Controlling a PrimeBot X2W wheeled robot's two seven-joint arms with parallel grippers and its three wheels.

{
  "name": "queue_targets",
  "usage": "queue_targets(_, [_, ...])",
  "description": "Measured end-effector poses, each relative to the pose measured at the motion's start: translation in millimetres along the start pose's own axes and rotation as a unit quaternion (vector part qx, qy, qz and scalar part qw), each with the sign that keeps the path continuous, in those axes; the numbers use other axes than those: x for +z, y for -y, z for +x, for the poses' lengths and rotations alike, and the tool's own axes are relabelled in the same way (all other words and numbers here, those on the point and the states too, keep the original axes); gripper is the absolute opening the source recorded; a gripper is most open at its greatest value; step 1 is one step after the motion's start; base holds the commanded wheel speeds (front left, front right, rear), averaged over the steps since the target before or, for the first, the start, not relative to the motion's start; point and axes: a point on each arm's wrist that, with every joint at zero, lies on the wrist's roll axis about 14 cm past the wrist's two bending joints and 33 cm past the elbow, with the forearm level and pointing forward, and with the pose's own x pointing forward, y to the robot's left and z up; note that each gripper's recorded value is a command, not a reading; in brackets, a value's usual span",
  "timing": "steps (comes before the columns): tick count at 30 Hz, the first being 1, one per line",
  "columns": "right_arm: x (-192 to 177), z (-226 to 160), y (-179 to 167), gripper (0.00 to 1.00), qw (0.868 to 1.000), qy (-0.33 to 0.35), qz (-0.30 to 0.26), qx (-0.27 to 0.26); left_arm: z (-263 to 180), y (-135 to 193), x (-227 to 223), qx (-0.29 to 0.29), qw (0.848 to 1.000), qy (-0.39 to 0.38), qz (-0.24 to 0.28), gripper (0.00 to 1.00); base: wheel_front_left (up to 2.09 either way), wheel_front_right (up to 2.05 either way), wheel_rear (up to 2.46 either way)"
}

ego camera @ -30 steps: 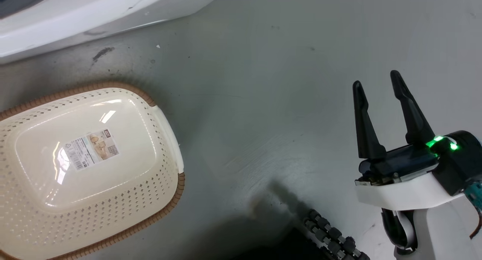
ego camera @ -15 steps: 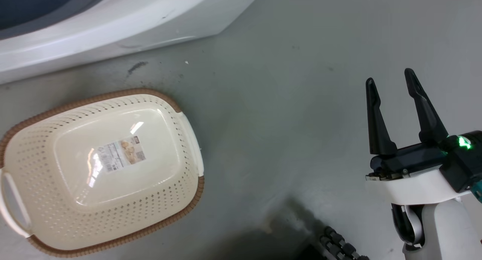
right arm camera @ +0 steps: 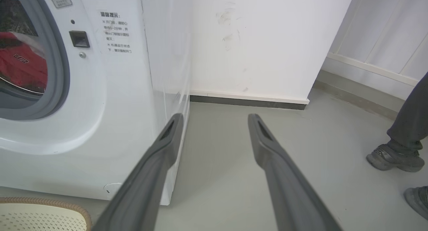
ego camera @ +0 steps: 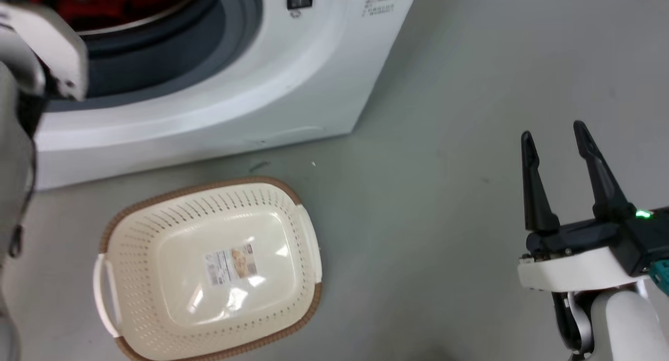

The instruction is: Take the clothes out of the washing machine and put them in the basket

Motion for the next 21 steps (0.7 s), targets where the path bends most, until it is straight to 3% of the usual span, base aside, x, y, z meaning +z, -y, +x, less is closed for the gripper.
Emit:
queue_targets(8, [36,-25,-16,1.00,0.999,0.041,0.011,0.021,-74,16,32,0.014,0.998,0.064,-0.017,0.00,0.00,0.00,0.00])
queue_targets(12, [59,-34,-24,1.00,0.997,0.072,0.006,0.033,-115,12,83,0.037,0.988,0.150,-0.026,0.00,0.00,0.00,0.00])
queue_targets(21, [85,-54,-32,1.00,0.993,0.108,0.011,0.045,-206,28,104,0.061,0.971,0.228,-0.044,0.00,0.00,0.00,0.00])
